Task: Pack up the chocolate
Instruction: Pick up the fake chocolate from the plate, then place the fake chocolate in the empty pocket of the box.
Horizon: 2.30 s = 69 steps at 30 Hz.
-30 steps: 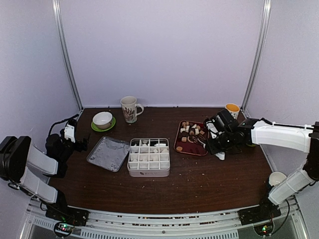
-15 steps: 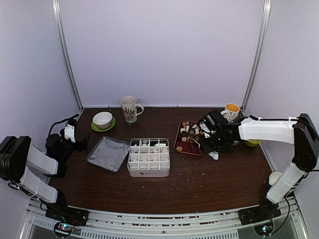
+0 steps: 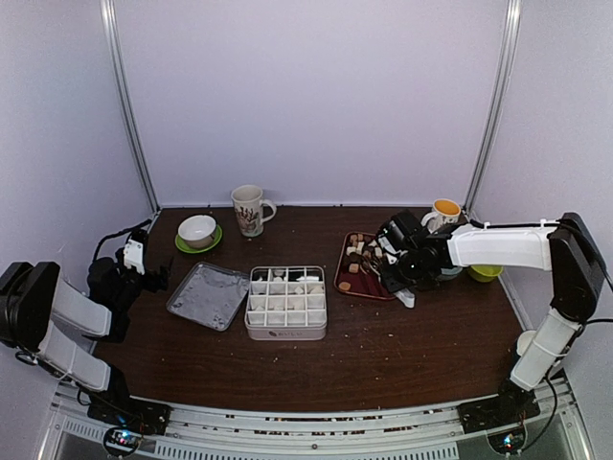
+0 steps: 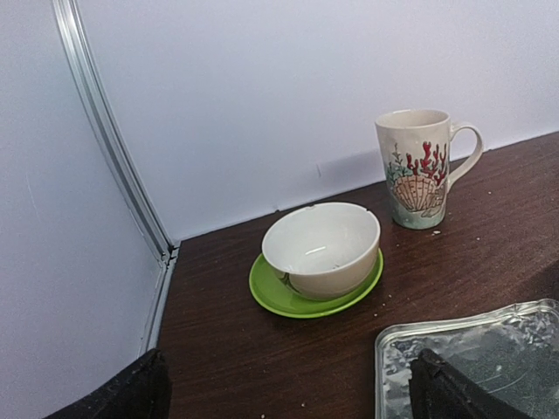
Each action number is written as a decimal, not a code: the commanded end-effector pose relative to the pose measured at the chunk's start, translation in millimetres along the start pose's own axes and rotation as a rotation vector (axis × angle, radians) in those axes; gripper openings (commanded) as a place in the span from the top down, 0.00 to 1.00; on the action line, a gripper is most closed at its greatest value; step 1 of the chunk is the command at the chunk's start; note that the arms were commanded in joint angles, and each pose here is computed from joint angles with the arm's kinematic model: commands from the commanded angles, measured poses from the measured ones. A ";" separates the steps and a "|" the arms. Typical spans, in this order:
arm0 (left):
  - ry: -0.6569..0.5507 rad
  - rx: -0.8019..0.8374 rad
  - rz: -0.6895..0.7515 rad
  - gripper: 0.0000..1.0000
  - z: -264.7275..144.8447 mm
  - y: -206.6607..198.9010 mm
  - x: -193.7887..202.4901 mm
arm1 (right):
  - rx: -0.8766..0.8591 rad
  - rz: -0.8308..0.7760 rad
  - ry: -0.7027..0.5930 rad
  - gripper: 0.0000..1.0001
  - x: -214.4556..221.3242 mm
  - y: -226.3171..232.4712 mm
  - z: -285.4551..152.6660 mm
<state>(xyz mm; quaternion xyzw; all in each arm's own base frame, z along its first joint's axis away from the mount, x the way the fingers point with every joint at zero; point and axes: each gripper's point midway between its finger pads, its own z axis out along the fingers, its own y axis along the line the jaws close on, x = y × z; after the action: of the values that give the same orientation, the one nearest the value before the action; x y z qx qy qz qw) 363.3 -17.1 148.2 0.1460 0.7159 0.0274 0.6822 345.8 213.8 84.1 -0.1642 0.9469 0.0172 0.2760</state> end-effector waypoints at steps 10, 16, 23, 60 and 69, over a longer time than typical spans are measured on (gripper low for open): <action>-0.056 -0.015 0.020 0.02 1.2 5.9 -15.7 | 0.025 0.036 -0.067 0.66 -29.8 -4.6 -0.1; -0.055 -0.014 0.020 0.02 1.2 5.9 -15.6 | 0.022 0.029 -0.061 0.74 -27.6 -4.5 -1.5; -0.057 -0.015 0.020 0.02 1.2 6.1 -16.1 | -0.001 0.038 -0.106 0.77 -31.5 -4.9 -17.4; -0.057 -0.016 0.021 0.02 1.3 6.3 -16.3 | -0.578 -0.061 -0.136 0.79 2.6 71.9 -95.6; -0.056 -0.014 0.020 0.02 1.5 6.0 -16.2 | -0.716 -0.150 -0.154 0.79 10.3 105.2 -119.0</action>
<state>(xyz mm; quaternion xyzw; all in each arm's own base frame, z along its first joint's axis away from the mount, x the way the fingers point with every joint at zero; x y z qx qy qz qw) 363.4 -17.0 148.2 0.1459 0.7159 0.0275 0.6822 253.4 278.1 149.8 -0.2763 0.8772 0.3055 0.2466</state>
